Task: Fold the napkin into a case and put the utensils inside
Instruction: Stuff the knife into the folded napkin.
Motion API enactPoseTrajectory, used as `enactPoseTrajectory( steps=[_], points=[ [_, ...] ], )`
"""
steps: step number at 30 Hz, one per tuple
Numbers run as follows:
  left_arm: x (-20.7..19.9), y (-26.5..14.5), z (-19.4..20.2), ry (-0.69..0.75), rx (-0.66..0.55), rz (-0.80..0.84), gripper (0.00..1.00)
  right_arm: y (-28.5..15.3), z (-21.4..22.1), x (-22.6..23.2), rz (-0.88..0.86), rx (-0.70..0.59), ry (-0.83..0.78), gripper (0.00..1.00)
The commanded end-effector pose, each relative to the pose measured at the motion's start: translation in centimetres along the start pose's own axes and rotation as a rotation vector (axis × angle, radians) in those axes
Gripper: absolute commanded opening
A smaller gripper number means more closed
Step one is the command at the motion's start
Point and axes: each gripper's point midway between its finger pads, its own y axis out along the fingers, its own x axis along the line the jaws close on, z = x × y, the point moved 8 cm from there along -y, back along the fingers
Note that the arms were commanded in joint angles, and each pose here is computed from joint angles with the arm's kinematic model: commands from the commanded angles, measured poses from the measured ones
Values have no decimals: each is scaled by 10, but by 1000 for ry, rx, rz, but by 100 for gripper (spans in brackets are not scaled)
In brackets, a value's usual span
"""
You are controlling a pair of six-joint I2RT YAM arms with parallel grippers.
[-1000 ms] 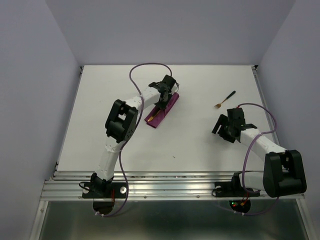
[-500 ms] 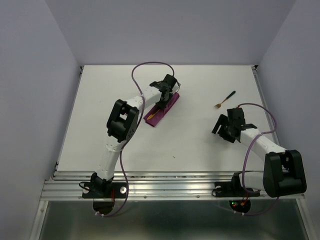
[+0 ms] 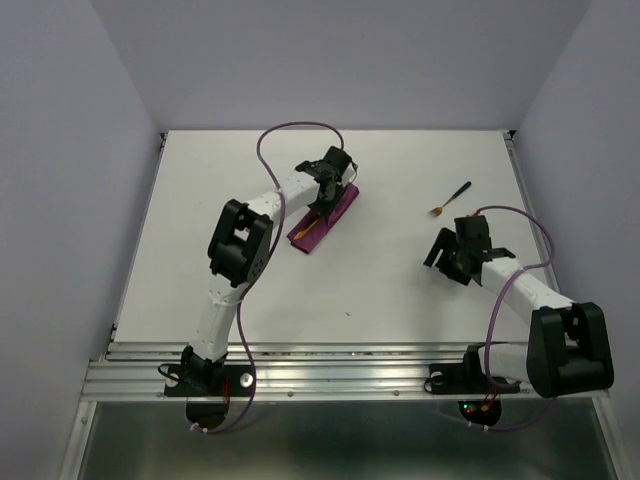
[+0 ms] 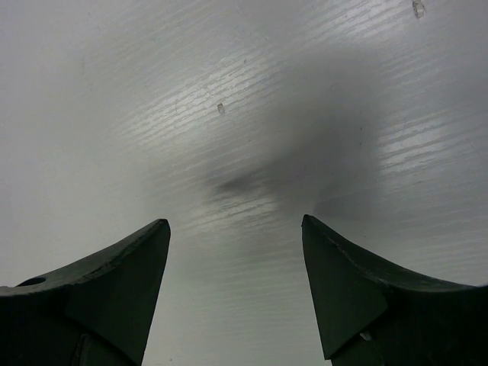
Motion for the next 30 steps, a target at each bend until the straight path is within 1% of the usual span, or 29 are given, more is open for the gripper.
enactPoseTrajectory(
  steps=[1, 6, 9, 11, 15, 17, 23, 27, 30],
  points=[
    [11, -65, -14, -80, -122, 6, 46, -9, -15, 9, -36, -64, 2, 75],
    [11, -73, -3, -102, -126, 10, 46, -7, -16, 11, -41, -49, 2, 75],
    [10, -66, 8, -97, -96, -7, 45, -6, -17, 12, -44, -49, 1, 75],
    [9, -60, 16, -100, -72, -16, 43, -6, -18, 13, -44, -51, 1, 75],
    [6, -51, 25, -114, -75, -12, 42, -6, -17, 12, -43, -50, -1, 75],
    [5, -43, 34, -113, -52, -21, 42, -6, -17, 13, -43, -48, -1, 75],
    [8, -33, 41, -112, -35, -75, 41, -5, -17, 13, -43, -44, -1, 75],
    [5, -25, 45, -100, -6, -68, 40, -5, -17, 13, -42, -43, -1, 75],
    [2, -19, 50, -95, 22, -51, 37, -4, -17, 12, -39, -41, -1, 75]
  ],
)
